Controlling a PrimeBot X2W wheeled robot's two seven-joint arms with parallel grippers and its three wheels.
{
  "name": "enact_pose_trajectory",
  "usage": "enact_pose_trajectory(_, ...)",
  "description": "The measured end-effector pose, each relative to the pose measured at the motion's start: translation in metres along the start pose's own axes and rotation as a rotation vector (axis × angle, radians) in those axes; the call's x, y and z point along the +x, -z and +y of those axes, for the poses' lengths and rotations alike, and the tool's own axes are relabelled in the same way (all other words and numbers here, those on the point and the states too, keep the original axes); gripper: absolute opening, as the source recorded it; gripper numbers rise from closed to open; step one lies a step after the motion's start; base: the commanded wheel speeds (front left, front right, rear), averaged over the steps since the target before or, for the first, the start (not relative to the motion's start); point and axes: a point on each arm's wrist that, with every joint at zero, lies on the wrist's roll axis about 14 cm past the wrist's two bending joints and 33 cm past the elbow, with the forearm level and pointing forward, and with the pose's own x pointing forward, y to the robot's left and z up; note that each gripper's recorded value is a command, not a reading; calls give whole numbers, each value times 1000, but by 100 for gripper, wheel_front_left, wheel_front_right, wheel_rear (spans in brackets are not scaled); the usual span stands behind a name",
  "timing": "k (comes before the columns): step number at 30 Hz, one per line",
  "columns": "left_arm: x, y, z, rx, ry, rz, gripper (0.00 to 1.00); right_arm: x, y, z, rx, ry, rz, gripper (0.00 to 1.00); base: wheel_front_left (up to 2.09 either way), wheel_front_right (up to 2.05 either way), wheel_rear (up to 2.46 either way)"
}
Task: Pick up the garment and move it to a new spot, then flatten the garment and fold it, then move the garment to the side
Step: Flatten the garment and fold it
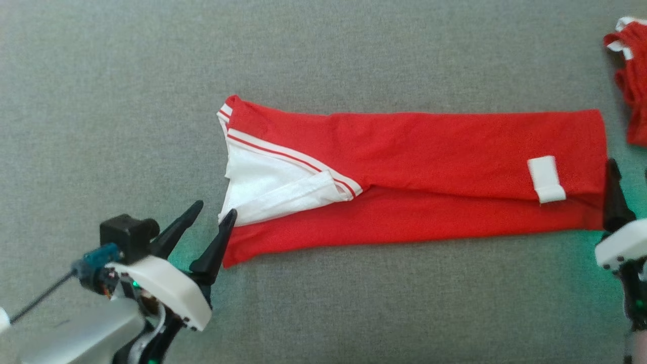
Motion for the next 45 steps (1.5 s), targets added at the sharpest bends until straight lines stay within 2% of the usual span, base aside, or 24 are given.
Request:
enact_pose_trajectory(6,-1,-25,-1,28,-96,-168,100,-25,3,-10,62,35,-32,100,0,0,0)
enact_pose_trajectory(11,-10,-46,-15,65,-162,-320,100,-35,2,-11,133,42,-59,100,0,0,0)
enact_pose_trajectory(16,-25,-47,-20,126,-241,-410,100,-30,3,-13,231,45,-71,100,0,0,0)
enact_pose_trajectory(22,-44,-49,-33,152,-306,-515,100,-5,2,11,355,-4,-68,100,0,0,0)
enact_pose_trajectory(26,-51,-46,-41,156,-306,-545,100,7,11,25,350,-20,-24,100,0,0,0)
enact_pose_trajectory(30,-56,-44,-41,157,-316,-556,100,9,33,15,313,31,41,100,0,0,0)
enact_pose_trajectory(35,-59,-47,-37,155,-329,-579,100,10,39,11,305,53,62,100,0,0,0)
enact_pose_trajectory(37,-61,-47,-38,154,-327,-584,100,10,39,12,314,54,70,90,0,0,0)
enact_pose_trajectory(39,-61,-45,-38,154,-326,-582,100,11,40,13,320,50,83,41,0,0,0)
enact_pose_trajectory(41,-63,-44,-36,150,-334,-585,100,12,42,16,343,42,93,0,0,0,0)
enact_pose_trajectory(45,-64,-44,-34,148,-341,-590,100,13,44,24,359,17,105,0,0,0,0)
